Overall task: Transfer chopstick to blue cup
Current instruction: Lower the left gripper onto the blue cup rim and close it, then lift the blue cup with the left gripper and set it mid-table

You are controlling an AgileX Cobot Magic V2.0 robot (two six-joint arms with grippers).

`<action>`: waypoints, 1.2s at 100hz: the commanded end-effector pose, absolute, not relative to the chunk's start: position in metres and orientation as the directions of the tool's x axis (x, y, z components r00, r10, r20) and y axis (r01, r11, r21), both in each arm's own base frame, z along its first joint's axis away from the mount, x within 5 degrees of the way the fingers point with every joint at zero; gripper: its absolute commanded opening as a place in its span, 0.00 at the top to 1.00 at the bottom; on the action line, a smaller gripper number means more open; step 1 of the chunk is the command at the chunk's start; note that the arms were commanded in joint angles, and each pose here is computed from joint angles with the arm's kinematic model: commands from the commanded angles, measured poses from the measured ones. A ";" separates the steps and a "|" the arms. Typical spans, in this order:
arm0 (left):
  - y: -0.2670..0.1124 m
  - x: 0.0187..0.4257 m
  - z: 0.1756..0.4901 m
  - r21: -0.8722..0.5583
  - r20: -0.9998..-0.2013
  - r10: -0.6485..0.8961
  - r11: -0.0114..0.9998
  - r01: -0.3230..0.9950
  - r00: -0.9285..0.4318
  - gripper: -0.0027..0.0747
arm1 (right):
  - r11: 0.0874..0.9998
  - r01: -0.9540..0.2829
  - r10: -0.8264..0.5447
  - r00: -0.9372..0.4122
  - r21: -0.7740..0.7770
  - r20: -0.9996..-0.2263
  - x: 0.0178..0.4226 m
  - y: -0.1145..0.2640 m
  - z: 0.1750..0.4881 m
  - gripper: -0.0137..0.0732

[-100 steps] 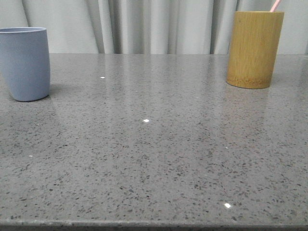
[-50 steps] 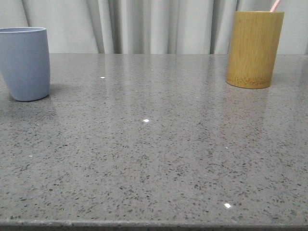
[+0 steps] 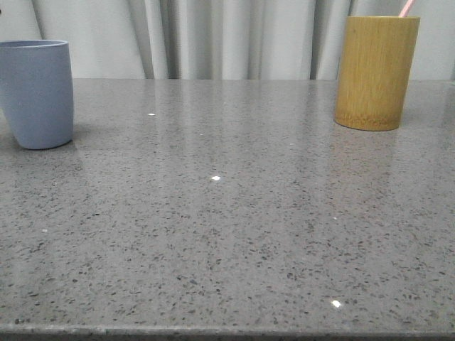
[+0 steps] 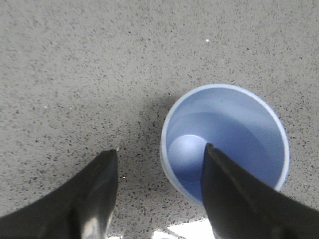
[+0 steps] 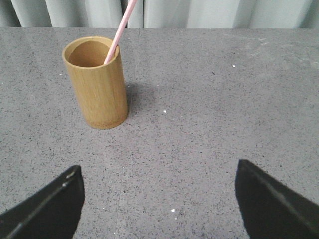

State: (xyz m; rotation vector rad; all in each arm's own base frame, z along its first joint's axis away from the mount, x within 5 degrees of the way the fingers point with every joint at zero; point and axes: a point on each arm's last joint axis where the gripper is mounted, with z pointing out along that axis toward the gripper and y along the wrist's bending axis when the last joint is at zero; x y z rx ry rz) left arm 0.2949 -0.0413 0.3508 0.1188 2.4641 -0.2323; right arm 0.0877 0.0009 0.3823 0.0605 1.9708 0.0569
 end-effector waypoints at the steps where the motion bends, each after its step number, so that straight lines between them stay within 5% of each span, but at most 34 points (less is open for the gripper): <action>1: -0.043 0.296 0.371 -0.172 -0.695 -0.017 0.974 0.144 -0.718 0.49 | 0.997 0.020 0.072 -0.297 0.070 -0.952 0.090 0.000 0.398 0.13; 78: -0.044 0.317 0.350 -0.176 -0.673 -0.023 0.976 0.130 -0.739 0.50 | 0.997 0.020 0.072 -0.295 0.070 -0.953 0.090 0.000 0.398 0.13; 88: -0.045 0.317 0.350 -0.181 -0.673 -0.026 0.975 0.130 -0.739 0.58 | 0.997 0.020 0.072 -0.295 0.070 -0.953 0.090 0.000 0.398 0.13; 114: -0.048 0.318 0.349 -0.200 -0.668 -0.011 0.966 0.165 -0.744 0.99 | 0.997 0.020 0.072 -0.295 0.070 -0.953 0.090 0.000 0.398 0.13; 120: -0.049 0.318 0.350 -0.200 -0.670 -0.010 0.966 0.167 -0.742 0.99 | 0.997 0.020 0.072 -0.295 0.070 -0.953 0.090 0.000 0.398 0.13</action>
